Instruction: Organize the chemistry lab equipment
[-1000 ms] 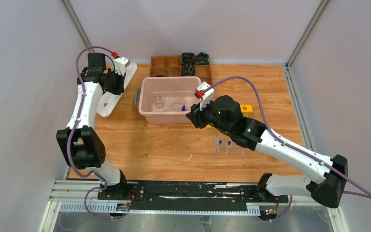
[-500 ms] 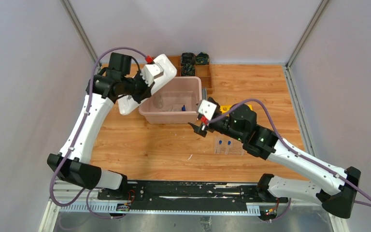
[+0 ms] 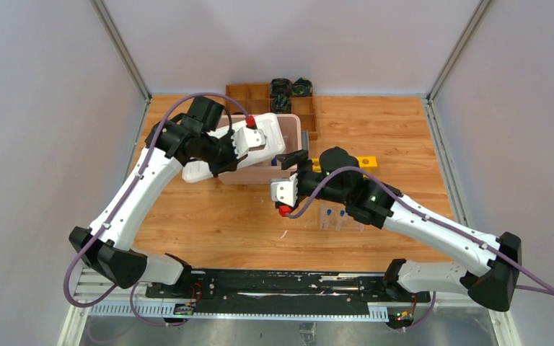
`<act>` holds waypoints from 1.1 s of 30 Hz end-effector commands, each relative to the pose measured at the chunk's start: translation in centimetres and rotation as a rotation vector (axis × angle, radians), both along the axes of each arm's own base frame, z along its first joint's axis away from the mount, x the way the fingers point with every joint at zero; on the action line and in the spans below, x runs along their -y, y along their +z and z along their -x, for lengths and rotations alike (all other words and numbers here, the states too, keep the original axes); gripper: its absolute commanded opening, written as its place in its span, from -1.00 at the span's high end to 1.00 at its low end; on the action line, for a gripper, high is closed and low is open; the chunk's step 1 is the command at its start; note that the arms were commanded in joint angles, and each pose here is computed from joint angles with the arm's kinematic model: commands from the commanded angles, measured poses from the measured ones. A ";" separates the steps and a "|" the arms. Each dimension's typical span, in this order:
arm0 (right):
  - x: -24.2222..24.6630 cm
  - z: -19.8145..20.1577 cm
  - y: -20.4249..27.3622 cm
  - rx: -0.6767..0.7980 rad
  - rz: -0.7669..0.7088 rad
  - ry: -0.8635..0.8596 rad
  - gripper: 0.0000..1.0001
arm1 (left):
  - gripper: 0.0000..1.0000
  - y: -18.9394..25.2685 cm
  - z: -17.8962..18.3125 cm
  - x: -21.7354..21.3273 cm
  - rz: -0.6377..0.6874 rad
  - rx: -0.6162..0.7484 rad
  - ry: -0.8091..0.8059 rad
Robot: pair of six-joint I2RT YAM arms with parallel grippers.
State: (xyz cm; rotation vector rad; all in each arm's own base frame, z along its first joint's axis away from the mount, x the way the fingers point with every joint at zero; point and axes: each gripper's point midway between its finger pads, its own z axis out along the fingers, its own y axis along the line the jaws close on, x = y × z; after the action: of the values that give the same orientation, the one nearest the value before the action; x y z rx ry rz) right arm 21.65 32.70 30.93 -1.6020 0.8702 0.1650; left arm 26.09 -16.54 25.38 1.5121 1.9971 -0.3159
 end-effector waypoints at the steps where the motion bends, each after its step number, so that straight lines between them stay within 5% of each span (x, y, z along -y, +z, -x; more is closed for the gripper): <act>1: -1.0 -0.6 -0.9 0.081 0.069 0.040 -0.56 | 1.00 1.0 1.9 0.2 0.012 0.029 -0.090; 18: -3.5 -4.3 -1.6 0.117 0.048 -0.019 -0.20 | 1.00 0.9 4.2 -0.6 -0.004 0.062 -0.199; 27: -3.5 -6.0 -1.3 0.187 -0.025 -0.105 0.74 | 1.00 1.8 4.8 -0.4 0.016 0.117 -0.267; 28: -3.5 -6.1 -1.0 0.188 -0.038 -0.114 0.79 | 0.89 1.9 4.6 -0.4 0.012 0.125 -0.264; 30: -3.5 -6.2 -0.5 0.195 -0.050 -0.122 0.88 | 0.35 3.0 4.0 -0.6 0.009 0.155 -0.242; 31: -3.4 -6.3 -0.1 0.201 -0.054 -0.129 0.95 | -0.07 3.6 3.8 -0.6 0.011 0.171 -0.228; 32: -3.4 -6.5 0.3 0.207 -0.060 -0.138 0.99 | -0.72 4.2 3.6 -0.6 0.015 0.185 -0.214; 33: -3.2 -6.6 0.8 0.214 -0.070 -0.150 1.00 | -0.96 4.9 3.3 -0.6 0.025 0.205 -0.195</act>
State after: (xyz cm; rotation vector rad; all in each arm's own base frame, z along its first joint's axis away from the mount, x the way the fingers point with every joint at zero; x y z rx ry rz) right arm 26.42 36.42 26.83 -1.6336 0.8210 0.0014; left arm 22.72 -15.36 27.37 1.7204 1.7383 -0.2601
